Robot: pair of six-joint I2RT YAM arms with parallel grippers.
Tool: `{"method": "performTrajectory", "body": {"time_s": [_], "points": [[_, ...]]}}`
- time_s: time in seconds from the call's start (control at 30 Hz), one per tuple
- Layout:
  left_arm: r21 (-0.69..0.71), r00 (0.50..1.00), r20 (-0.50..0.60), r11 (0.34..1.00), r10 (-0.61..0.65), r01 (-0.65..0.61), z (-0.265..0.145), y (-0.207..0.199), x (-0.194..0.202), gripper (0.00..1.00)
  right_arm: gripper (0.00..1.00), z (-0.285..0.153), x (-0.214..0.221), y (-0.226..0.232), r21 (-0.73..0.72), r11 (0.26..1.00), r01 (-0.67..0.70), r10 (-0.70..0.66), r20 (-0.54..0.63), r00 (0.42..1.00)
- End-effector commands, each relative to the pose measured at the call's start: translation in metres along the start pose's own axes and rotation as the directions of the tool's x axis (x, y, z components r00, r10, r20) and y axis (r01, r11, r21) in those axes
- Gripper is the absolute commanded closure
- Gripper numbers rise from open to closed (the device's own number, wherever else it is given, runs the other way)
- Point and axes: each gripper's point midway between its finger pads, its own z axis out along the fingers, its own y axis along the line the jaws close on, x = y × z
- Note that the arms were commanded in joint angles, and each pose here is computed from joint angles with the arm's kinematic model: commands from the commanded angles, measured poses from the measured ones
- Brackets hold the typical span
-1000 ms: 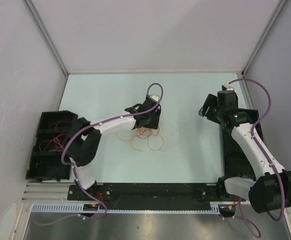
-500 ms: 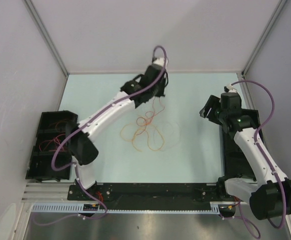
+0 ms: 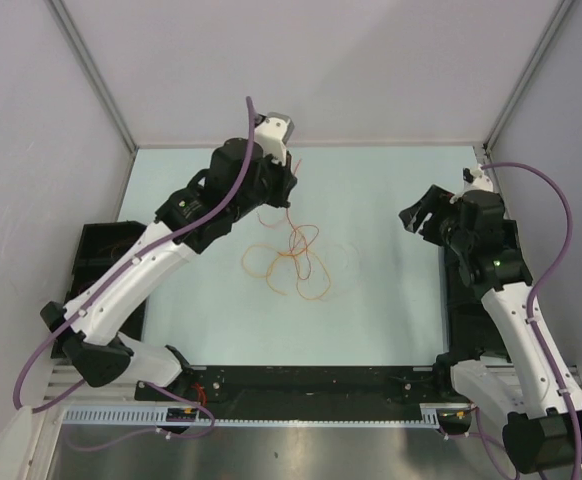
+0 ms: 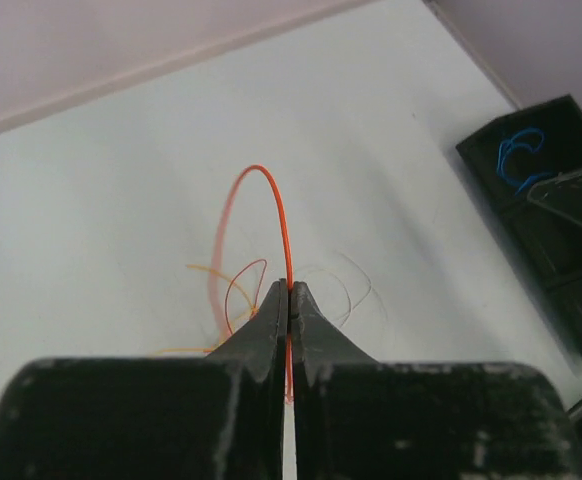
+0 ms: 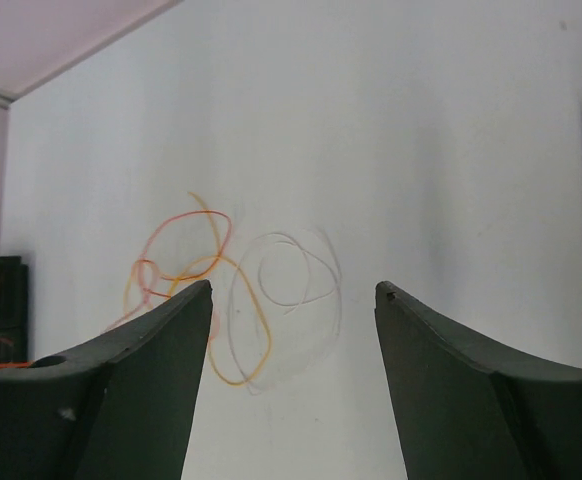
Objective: Untangle the cables
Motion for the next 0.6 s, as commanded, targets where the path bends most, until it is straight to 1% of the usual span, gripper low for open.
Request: {"method": "performTrajectory", "body": {"time_s": [0.0,0.03,0.07,0.1,0.23,0.27,0.37,0.43,0.5,0.57], "points": [[0.092,0.999,-0.013,0.995,0.033,-0.032,-0.01,-0.016,-0.003,1.0,0.3,-0.022,-0.012,0.055,-0.28,0.959,0.047,-0.041,0.028,0.999],[0.061,1.0,-0.01,0.998,0.002,-0.002,-0.011,-0.012,-0.008,1.0,0.31,-0.024,-0.015,0.063,-0.318,0.946,0.057,-0.047,0.037,0.998],[0.06,1.0,0.013,0.998,-0.015,0.015,-0.017,-0.013,-0.022,1.0,0.31,-0.027,-0.012,0.07,-0.348,0.935,0.063,-0.055,0.031,0.998],[0.05,1.0,-0.006,0.998,-0.024,0.024,-0.014,-0.013,-0.021,1.0,0.32,-0.029,-0.01,0.075,-0.367,0.928,0.069,-0.064,0.026,0.998],[0.089,0.991,0.039,0.989,-0.125,0.121,-0.026,-0.024,-0.053,1.0,0.33,-0.035,0.001,0.096,-0.441,0.893,0.095,-0.101,0.009,0.995],[0.094,0.987,0.067,0.986,-0.148,0.141,-0.034,-0.025,-0.067,1.0,0.33,-0.039,0.005,0.102,-0.464,0.88,0.1,-0.11,0.004,0.994],[0.082,0.97,0.11,0.975,-0.215,0.207,-0.045,-0.023,-0.089,0.99,0.34,-0.049,0.01,0.119,-0.526,0.844,0.106,-0.125,0.0,0.992],[0.079,0.962,0.126,0.969,-0.241,0.232,-0.046,-0.023,-0.096,1.0,0.33,-0.054,0.016,0.13,-0.555,0.824,0.112,-0.136,-0.003,0.991],[0.081,0.956,0.136,0.964,-0.262,0.252,-0.046,-0.023,-0.099,1.0,0.33,-0.055,0.021,0.138,-0.56,0.82,0.119,-0.143,0.001,0.99],[0.092,0.951,0.144,0.96,-0.275,0.264,-0.046,-0.026,-0.102,1.0,0.33,-0.047,0.023,0.136,-0.527,0.841,0.122,-0.142,0.003,0.99]]}}
